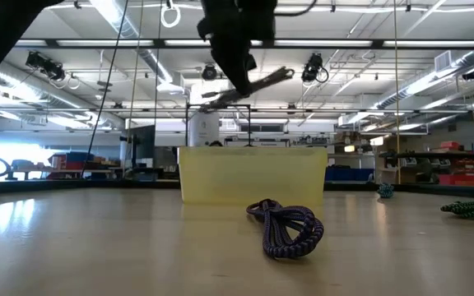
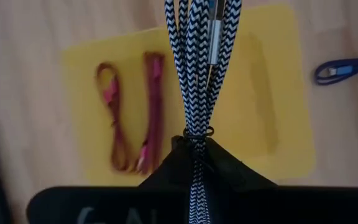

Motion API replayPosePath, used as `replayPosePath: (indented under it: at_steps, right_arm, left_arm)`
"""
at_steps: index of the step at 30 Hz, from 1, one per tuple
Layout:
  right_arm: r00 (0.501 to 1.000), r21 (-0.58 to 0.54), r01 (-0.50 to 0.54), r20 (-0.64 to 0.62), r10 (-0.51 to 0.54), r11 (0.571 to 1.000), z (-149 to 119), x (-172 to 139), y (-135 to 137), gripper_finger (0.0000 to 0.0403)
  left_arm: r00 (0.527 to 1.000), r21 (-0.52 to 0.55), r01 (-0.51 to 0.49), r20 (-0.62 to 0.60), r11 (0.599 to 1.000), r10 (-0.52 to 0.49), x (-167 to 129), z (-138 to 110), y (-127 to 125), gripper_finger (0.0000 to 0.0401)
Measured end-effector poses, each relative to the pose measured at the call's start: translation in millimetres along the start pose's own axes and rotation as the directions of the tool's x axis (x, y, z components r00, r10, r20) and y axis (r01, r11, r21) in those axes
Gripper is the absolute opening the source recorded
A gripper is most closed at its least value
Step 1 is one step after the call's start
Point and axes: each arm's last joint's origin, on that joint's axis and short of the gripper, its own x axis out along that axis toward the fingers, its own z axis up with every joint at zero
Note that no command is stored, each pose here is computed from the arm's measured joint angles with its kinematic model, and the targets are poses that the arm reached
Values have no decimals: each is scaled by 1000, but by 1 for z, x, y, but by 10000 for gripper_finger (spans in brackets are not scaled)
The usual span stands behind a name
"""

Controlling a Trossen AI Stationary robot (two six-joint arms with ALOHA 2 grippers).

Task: Pick and place USB-C Cables
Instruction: Put the white charger cable into the yellow bin

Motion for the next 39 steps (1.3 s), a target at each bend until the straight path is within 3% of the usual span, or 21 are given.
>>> replayPosePath:
  at_steps: [9,14,25,29,33,39]
  right_arm:
    - [1000,-4,-4,1,4,1000,0,0,0,131]
    - [1000,6,-10,1,10,1000,0,0,0,131]
    - [1000,10,-28,3,28,1000,0,0,1,131]
    - [1000,10,-28,4,28,1000,1,0,1,131]
    - [999,10,-30,13,30,1000,1,0,1,131]
    - [999,10,-31,26,31,999,3,0,1,131]
  left_arm:
    - [989,55,98,-114,994,-91,82,-1,16,20]
    - [983,36,104,-155,994,-97,107,-14,39,20]
    - [991,28,61,-124,998,-57,106,-33,78,20]
    - [993,49,62,-105,997,-56,106,-31,78,20]
    - [995,-36,96,-31,995,-98,106,-26,78,20]
    - [994,-89,92,-52,992,-97,107,-26,74,20]
